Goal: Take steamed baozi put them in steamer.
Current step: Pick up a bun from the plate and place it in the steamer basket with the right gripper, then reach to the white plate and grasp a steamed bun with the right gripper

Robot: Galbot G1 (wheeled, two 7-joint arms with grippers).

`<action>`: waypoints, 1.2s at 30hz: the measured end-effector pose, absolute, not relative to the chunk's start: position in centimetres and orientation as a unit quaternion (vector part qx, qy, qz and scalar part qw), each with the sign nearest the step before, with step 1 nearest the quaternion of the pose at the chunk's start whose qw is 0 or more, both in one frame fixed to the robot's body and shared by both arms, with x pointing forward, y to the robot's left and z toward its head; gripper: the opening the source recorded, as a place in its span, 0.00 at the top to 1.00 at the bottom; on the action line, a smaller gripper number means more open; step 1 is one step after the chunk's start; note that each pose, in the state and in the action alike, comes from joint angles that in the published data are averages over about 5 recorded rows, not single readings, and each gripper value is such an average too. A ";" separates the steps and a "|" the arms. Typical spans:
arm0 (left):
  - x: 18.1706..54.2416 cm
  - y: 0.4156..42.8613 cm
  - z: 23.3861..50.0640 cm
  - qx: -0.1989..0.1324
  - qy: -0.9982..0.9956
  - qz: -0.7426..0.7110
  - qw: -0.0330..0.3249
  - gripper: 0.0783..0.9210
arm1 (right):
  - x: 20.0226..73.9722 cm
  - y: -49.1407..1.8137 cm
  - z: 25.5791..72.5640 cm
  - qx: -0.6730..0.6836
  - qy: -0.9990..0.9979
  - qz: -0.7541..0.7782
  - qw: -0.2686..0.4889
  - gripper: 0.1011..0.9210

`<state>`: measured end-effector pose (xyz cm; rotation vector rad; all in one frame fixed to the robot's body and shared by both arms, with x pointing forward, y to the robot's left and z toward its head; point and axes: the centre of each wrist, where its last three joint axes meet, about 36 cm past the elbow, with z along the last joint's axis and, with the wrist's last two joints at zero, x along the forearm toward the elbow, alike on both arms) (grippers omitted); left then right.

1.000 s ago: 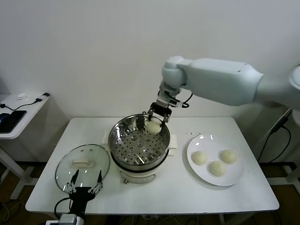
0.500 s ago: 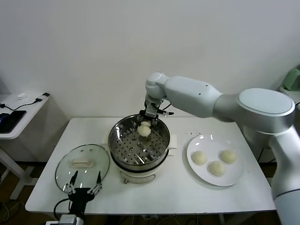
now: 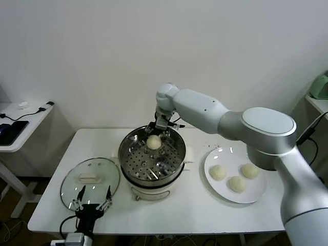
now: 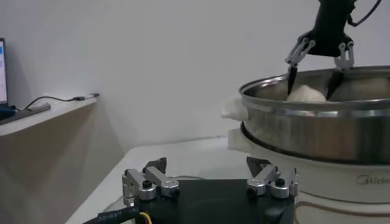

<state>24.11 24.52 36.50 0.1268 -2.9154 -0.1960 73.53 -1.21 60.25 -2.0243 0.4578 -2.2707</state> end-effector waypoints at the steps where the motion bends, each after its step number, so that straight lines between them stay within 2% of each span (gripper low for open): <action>1: 24.1 24.5 36.5 0.043 -0.991 -0.066 0.108 0.12 | 73.5 -1.3 60.6 -0.659 0.151 -0.736 0.034 0.12; 6: 24.1 24.4 36.6 0.041 -0.991 -0.065 0.109 0.12 | 73.5 -2.4 63.4 -0.666 0.171 -0.726 0.028 0.12; 11: 24.0 24.2 36.7 0.037 -0.991 -0.064 0.112 0.12 | 73.5 -5.4 67.5 -0.669 0.213 -0.712 -0.017 0.12; 19: 24.1 24.3 36.8 0.038 -0.992 -0.060 0.109 0.12 | 72.8 -16.2 71.0 -0.644 0.338 -0.669 -0.151 0.12; 28: 24.4 24.7 36.9 0.038 -0.992 -0.058 0.106 0.12 | 68.3 -27.8 66.2 -0.595 0.464 -0.584 -0.299 0.12; 36: 24.2 24.9 36.9 0.041 -0.991 -0.059 0.110 0.12 | 65.0 -32.2 59.9 -0.553 0.520 -0.526 -0.382 0.12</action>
